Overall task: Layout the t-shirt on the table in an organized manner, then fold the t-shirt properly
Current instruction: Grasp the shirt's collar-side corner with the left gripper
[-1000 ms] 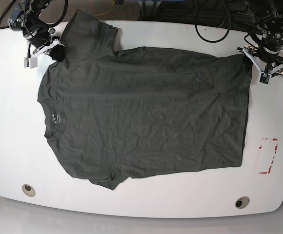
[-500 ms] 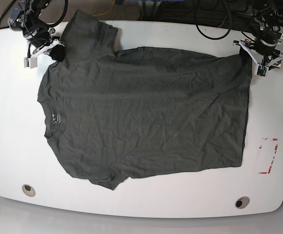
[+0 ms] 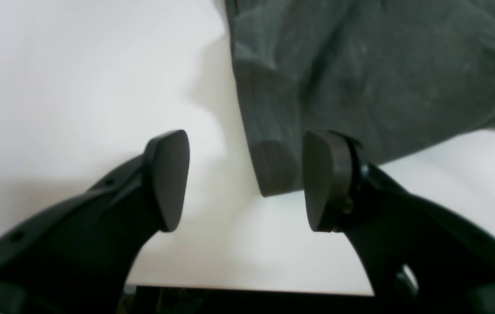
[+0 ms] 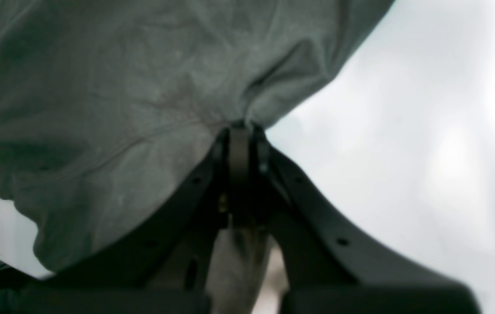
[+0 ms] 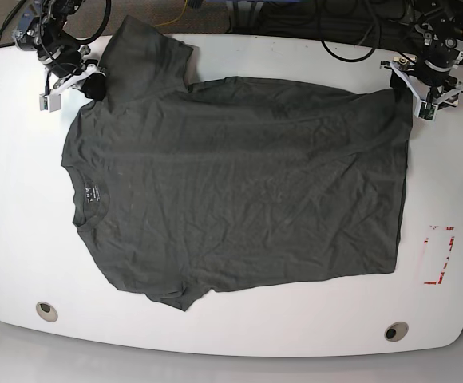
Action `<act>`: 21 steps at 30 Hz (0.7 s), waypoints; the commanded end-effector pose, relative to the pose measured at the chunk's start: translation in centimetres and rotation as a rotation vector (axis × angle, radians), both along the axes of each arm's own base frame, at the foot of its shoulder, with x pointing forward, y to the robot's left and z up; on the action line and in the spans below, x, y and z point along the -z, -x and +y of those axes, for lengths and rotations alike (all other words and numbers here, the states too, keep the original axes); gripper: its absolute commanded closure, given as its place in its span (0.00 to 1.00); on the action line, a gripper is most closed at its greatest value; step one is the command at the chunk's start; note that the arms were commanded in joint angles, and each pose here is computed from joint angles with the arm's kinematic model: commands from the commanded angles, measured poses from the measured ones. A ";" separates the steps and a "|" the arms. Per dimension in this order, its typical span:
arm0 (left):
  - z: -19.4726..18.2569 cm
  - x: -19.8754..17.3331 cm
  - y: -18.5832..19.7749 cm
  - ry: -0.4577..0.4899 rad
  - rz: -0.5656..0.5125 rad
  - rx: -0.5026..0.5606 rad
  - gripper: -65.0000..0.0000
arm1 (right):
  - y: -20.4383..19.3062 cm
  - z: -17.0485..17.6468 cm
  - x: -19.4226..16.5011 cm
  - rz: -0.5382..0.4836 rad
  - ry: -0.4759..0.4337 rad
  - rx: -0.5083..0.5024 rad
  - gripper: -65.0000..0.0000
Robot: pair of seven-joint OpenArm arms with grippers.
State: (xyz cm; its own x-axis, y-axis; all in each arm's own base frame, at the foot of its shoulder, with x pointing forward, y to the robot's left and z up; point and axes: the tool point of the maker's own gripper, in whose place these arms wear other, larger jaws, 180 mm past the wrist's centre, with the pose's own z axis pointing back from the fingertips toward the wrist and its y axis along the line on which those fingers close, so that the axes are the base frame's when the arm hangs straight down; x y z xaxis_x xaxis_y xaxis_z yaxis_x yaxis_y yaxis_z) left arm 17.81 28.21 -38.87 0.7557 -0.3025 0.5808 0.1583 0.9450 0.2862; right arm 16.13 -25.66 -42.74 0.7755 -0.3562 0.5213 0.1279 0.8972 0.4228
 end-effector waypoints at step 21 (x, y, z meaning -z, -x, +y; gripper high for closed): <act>-2.2 4.3 0.9 0.094 0.094 0.037 0.41 | 0.4 -0.5 0.0 0.021 0.021 -0.008 1.00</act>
State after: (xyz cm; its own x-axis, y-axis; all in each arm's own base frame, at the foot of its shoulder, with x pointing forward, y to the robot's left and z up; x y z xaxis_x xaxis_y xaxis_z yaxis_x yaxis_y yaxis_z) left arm 18.29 25.89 -41.93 0.7548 -0.2576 0.6032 0.1909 0.9661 0.1736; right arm 16.13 -25.68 -42.73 0.7755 -0.3559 0.5214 0.1278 0.8973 0.4225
